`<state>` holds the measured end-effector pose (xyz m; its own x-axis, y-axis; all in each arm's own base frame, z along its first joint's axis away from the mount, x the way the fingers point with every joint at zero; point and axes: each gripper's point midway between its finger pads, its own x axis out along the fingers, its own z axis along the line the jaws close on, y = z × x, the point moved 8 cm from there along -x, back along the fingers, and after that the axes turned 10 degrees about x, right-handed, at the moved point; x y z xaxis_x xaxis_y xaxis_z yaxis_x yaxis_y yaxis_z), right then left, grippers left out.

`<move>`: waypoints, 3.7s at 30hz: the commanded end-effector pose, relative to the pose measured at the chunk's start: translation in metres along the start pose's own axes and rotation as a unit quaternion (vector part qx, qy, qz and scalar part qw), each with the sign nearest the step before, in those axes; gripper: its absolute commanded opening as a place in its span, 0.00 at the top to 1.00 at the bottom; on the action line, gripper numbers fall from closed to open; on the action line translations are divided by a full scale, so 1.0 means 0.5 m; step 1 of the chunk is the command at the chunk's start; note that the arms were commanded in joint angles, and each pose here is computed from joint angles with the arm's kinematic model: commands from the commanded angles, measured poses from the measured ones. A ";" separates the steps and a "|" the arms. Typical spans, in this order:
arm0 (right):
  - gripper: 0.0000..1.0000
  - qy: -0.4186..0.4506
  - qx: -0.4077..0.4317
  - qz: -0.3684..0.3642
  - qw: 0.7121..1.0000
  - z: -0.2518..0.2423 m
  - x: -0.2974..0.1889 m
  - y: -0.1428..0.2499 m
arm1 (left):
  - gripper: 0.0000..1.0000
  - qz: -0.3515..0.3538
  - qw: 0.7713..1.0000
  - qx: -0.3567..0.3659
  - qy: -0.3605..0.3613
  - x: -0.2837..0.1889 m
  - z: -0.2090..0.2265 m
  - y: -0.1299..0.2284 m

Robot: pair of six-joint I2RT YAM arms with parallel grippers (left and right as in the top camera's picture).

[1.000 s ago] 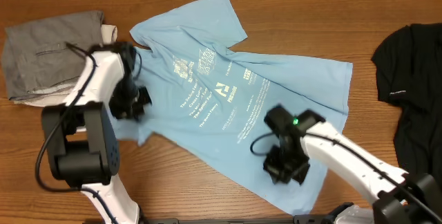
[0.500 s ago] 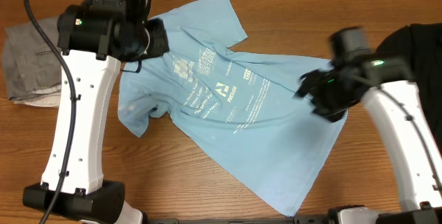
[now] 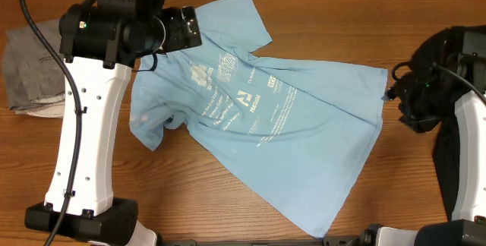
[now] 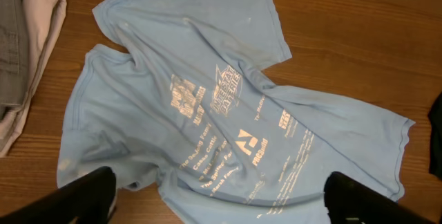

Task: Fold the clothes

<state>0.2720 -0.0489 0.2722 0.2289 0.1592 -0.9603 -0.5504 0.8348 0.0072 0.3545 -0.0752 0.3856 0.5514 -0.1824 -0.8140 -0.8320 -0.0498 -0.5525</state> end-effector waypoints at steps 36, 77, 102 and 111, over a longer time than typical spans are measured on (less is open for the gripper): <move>0.96 -0.029 -0.287 -0.028 0.957 0.227 0.356 -0.094 | 0.00 0.001 1.000 0.007 0.003 0.003 -0.005 -0.001; 0.96 0.057 -0.236 -0.124 0.962 0.172 0.622 -0.218 | 0.00 0.001 1.000 0.007 0.003 0.003 -0.005 -0.001; 0.00 0.006 -0.209 -0.143 0.967 0.355 0.211 -0.267 | 0.00 0.001 1.000 0.007 0.003 0.003 -0.005 -0.001; 0.00 0.006 -0.209 -0.143 0.967 0.355 0.211 -0.267 | 0.00 0.001 1.000 0.007 0.003 0.003 -0.005 -0.001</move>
<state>0.5116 -0.0475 0.2079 0.3830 -0.0481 -0.9225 -0.7591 0.5526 -0.3440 0.3546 -0.0753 0.3854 0.5508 -0.1823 -0.8145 -0.8325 -0.0497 -0.5518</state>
